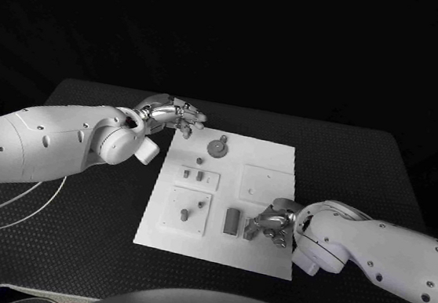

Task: Assemble the parts on the task board

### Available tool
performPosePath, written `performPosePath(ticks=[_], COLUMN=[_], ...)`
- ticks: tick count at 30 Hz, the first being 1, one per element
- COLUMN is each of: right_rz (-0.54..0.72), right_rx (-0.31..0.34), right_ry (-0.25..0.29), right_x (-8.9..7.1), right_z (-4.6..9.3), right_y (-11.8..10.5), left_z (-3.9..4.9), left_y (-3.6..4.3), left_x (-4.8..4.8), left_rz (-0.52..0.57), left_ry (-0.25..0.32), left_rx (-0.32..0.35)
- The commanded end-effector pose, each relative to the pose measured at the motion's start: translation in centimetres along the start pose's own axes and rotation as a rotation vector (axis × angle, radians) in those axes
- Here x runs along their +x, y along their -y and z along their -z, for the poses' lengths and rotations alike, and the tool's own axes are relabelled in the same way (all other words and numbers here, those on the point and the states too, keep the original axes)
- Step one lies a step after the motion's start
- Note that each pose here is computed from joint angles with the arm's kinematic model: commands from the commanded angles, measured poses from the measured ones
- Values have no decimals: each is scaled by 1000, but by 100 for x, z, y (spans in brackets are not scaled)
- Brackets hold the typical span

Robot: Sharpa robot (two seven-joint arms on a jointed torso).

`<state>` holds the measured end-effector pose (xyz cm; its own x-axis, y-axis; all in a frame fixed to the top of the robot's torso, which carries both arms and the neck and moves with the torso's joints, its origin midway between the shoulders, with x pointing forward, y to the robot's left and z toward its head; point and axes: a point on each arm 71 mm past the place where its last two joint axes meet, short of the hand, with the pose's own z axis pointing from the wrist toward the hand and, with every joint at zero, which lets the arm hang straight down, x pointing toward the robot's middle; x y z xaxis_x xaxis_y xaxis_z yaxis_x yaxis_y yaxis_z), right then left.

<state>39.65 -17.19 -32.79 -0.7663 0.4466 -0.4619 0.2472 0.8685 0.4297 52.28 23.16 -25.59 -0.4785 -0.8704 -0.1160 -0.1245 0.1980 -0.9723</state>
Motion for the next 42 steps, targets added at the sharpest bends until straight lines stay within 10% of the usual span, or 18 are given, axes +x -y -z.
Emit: performPosePath(ticks=[1,42], right_rz=[15,166], right_rx=[-51,-59], right_ry=[5,7], right_x=[13,24], right_z=[9,0], right_y=[-60,48], left_z=[-6,-5], left_y=[17,16], left_x=[22,22], left_rz=[2,-1], left_ry=[-17,-19], left_rx=[8,7])
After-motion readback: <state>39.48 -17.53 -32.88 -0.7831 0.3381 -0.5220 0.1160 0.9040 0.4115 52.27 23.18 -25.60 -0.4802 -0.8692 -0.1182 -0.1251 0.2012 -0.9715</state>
